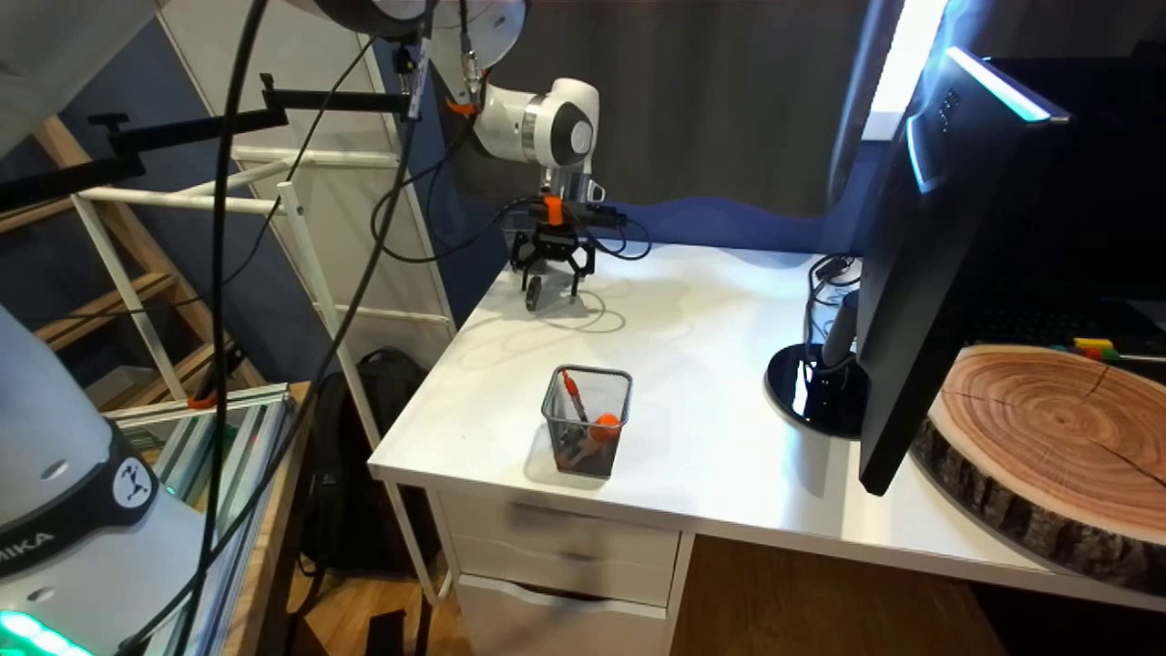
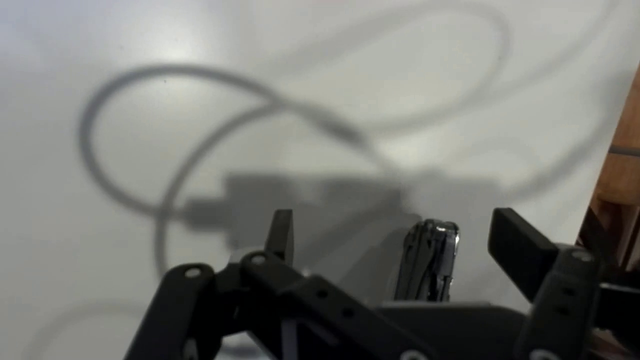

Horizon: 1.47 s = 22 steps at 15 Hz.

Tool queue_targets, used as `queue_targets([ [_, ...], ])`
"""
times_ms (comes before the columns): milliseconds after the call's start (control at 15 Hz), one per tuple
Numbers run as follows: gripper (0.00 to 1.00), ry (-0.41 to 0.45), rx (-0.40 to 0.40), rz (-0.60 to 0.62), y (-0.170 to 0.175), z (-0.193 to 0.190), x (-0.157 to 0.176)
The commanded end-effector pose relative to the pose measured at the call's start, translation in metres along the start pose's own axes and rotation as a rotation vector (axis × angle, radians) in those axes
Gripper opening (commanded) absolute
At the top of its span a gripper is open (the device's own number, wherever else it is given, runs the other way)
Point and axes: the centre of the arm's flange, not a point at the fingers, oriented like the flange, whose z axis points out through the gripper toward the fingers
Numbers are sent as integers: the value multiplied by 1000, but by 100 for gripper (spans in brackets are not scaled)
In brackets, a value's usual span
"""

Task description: Pick up the object on the left side next to the basket and put it on the stand of the tv on the right

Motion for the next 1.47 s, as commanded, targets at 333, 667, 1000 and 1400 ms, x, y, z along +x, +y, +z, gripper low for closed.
queue_targets([
  [333,100,26,-6,-55,-8,-2,21],
  [667,100,-37,-9,-49,-22,14,39],
  [1000,61,-89,-74,-30,-24,26,46],
  [1400,19,-100,-143,-28,-19,27,49],
])
